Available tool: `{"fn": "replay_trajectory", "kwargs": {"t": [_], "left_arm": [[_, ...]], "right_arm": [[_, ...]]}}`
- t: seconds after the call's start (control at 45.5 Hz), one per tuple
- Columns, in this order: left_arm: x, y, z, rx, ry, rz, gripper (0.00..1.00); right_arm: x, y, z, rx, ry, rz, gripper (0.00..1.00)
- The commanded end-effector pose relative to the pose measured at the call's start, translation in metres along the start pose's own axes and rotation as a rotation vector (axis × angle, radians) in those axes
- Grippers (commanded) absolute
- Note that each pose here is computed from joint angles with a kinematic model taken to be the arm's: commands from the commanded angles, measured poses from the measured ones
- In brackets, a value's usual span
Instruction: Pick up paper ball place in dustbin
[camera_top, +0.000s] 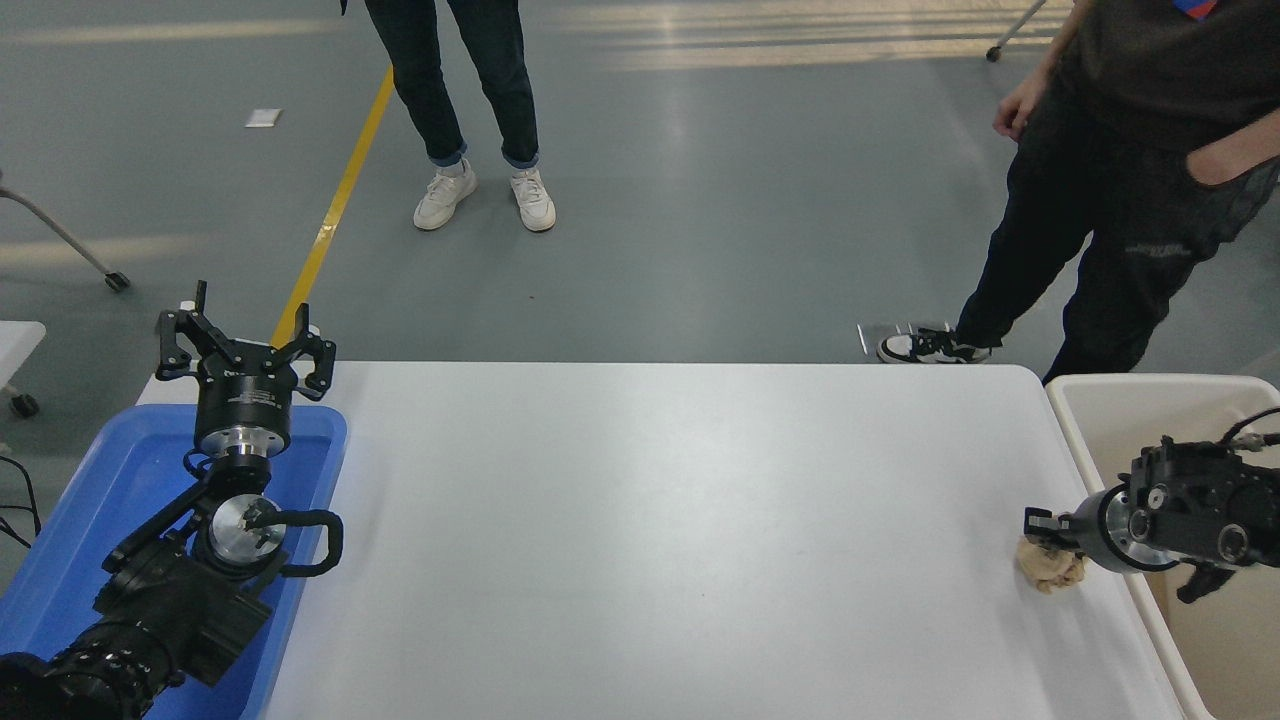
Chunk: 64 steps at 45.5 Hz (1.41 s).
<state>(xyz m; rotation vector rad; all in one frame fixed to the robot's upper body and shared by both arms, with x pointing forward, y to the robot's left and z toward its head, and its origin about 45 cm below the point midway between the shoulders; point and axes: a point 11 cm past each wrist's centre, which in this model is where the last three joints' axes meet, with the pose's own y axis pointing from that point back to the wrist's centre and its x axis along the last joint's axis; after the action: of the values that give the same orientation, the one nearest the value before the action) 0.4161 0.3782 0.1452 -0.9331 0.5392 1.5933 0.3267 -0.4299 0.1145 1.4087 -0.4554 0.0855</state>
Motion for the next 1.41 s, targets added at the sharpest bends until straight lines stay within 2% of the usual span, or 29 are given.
{"fn": "replay_trajectory", "kwargs": {"t": [0.0, 0.308, 0.462, 0.791, 1.385], "left_arm": [[0.000, 0.000, 0.000, 0.001, -0.002, -0.001, 0.99], [0.000, 0.000, 0.000, 0.001, -0.002, -0.001, 0.99], [0.000, 0.000, 0.000, 0.001, -0.002, -0.001, 0.99], [0.000, 0.000, 0.000, -0.001, -0.001, 0.000, 0.99], [0.000, 0.000, 0.000, 0.002, -0.002, -0.001, 0.99]], "right_arm": [[0.029, 0.087, 0.005, 0.036, 0.017, -0.020, 0.00], [0.076, 0.226, -0.046, 0.190, 0.057, -0.036, 0.00], [0.090, 0.266, -0.067, 0.208, 0.127, -0.005, 0.00], [0.100, 0.282, -0.060, 0.115, 0.168, 0.035, 0.00], [0.127, 0.269, 0.009, -0.046, 0.087, 0.097, 0.00]]}}
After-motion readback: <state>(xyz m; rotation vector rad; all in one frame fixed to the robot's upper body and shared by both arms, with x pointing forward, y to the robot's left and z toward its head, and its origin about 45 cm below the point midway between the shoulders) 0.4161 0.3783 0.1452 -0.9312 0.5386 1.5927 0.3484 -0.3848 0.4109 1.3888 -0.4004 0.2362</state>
